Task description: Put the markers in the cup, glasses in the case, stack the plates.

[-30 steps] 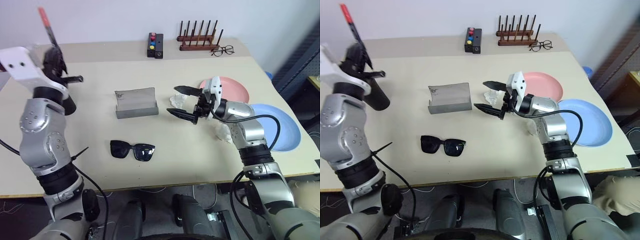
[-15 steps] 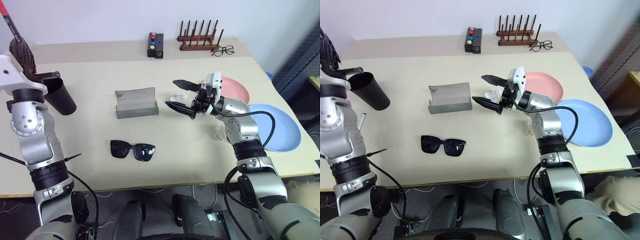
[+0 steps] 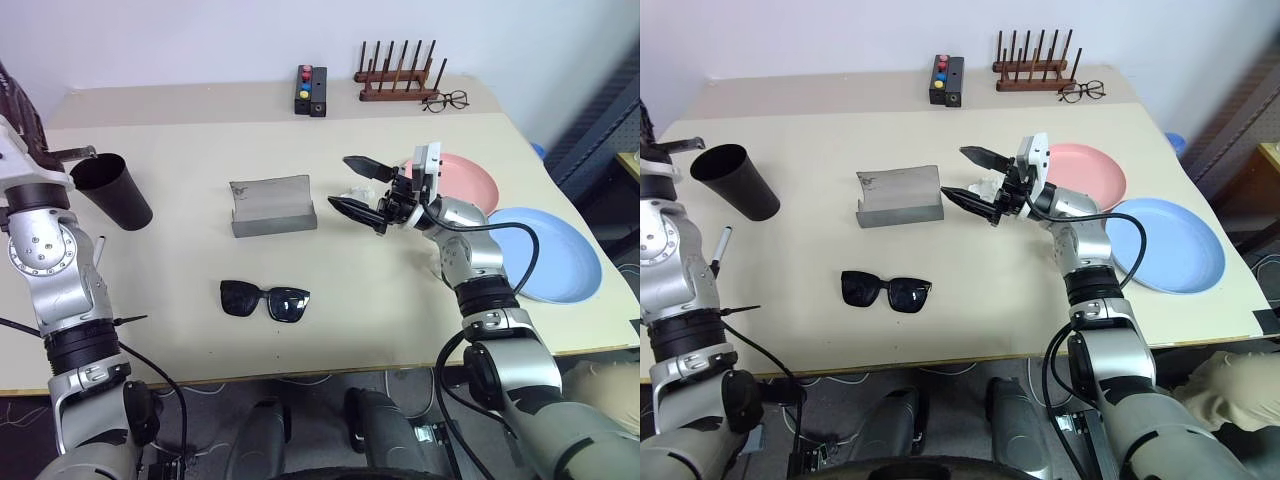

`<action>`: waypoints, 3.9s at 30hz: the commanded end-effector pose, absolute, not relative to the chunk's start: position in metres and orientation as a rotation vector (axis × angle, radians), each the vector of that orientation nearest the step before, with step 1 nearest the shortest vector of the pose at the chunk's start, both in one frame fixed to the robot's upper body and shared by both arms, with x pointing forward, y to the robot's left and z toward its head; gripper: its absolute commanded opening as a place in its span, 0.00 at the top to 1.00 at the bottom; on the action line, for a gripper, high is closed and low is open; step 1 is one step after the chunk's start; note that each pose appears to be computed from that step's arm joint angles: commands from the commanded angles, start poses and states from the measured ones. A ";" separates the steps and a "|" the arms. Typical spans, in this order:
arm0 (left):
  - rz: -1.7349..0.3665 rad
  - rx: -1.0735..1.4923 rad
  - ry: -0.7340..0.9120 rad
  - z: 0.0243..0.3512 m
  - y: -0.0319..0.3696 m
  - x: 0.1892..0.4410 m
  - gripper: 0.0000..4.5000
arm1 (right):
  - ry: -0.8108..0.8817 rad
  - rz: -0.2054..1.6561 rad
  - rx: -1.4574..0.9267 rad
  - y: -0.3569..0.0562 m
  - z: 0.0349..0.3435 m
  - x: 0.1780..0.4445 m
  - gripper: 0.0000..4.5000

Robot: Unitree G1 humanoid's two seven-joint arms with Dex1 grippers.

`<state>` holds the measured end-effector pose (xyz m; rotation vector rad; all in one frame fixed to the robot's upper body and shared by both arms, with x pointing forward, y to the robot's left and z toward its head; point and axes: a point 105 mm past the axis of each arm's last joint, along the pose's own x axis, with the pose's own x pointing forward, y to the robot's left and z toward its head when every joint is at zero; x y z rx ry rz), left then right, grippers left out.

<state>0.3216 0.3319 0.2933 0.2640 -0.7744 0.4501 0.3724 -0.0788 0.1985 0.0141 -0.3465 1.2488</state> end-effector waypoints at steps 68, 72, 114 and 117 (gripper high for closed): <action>0.506 0.180 -0.666 0.245 0.337 0.376 0.02 | -0.403 1.214 -0.047 -0.086 0.217 0.371 0.00; 0.543 0.080 -0.661 0.260 0.351 0.367 0.02 | -0.405 1.209 -0.049 -0.086 0.217 0.372 0.00; 0.242 0.130 0.437 0.135 0.389 0.311 0.02 | -0.415 1.154 -0.079 -0.099 0.214 0.376 0.00; 0.256 0.095 0.484 0.126 0.392 0.312 0.02 | -0.413 1.150 -0.082 -0.100 0.214 0.376 0.00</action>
